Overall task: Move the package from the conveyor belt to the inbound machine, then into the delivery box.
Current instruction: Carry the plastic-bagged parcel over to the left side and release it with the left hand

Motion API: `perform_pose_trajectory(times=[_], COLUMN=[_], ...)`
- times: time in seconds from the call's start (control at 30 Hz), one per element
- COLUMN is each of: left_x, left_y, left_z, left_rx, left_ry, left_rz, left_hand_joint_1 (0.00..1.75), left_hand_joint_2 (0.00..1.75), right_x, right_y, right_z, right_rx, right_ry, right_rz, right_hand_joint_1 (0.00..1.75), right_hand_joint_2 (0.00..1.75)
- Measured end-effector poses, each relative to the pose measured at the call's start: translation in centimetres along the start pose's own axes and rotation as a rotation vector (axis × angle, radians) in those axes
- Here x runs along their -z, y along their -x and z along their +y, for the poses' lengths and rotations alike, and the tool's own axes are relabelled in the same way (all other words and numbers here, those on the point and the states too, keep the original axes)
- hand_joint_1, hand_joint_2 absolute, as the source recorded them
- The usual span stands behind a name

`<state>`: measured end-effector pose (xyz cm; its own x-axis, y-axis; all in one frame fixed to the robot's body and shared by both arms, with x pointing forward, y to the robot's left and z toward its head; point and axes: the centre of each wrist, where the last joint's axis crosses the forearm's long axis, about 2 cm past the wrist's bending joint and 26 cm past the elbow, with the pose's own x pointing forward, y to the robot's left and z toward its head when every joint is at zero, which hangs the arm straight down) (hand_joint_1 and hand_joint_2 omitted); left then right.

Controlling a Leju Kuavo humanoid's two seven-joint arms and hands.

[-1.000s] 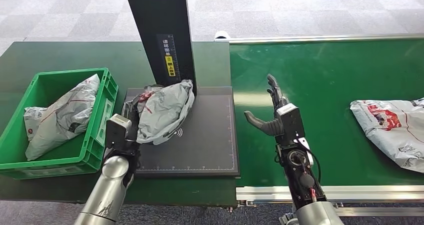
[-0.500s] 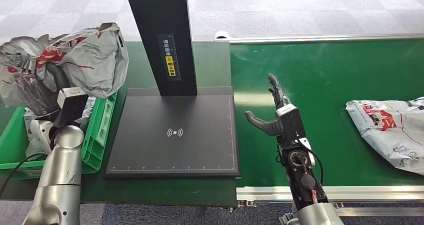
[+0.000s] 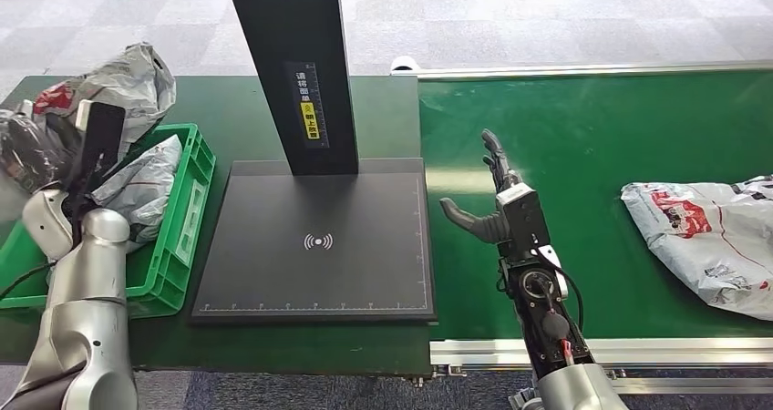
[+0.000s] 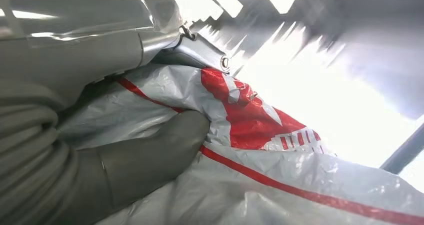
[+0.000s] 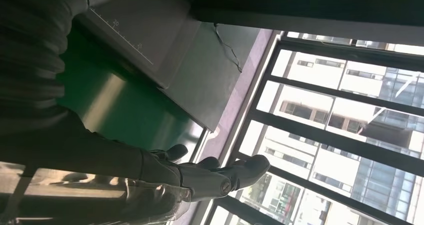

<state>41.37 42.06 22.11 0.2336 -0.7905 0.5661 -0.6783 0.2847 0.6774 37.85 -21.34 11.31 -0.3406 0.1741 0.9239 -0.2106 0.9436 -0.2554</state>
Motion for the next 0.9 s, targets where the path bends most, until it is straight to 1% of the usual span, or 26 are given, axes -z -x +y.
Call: perform_pose_trajectory(times=[0.07, 0.17, 0.3, 0.63, 0.7, 0.8, 0.83, 0.9], left_x=[0.1, -0.2, -0.3, -0.3, -0.3, -0.3, -0.3, -0.3], left_y=[0.3, 0.7, 1.0, 1.2, 1.2, 1.2, 1.2, 1.2], left_z=[-1.0, -2.2, -2.8, -3.2, -3.3, -3.7, -3.8, -4.0], left_rx=[0.063, 0.123, 0.154, 0.177, 0.194, 0.253, 0.277, 0.327], left_ry=[0.119, 0.227, 0.278, 0.317, 0.353, 0.447, 0.483, 0.554], left_rz=[0.058, 0.087, 0.093, 0.096, 0.110, 0.140, 0.149, 0.165], left_hand_joint_1=[1.75, 1.75, 1.75, 1.75, 1.75, 1.75, 1.64, 0.77], left_hand_joint_2=[1.75, 1.75, 1.75, 1.75, 1.75, 1.75, 1.75, 1.75], right_x=[0.0, 0.0, 0.0, 0.0, 0.0, 0.1, 0.1, 0.3], right_y=[0.0, -0.1, -0.1, -0.1, -0.1, -0.1, -0.1, -0.3], right_z=[0.1, 0.2, 0.2, 0.2, 0.2, 0.3, 0.4, 0.5], right_rx=[-0.002, -0.003, -0.003, -0.003, -0.004, -0.008, -0.009, -0.011], right_ry=[-0.005, -0.008, -0.010, -0.010, -0.011, -0.015, -0.017, -0.019], right_rz=[0.005, 0.012, 0.013, 0.013, 0.015, 0.022, 0.024, 0.028], right_hand_joint_1=[0.00, 0.00, 0.00, 0.00, 0.00, 0.00, 0.00, 0.00], right_hand_joint_2=[1.75, 1.75, 1.75, 1.75, 1.75, 1.75, 1.75, 1.75])
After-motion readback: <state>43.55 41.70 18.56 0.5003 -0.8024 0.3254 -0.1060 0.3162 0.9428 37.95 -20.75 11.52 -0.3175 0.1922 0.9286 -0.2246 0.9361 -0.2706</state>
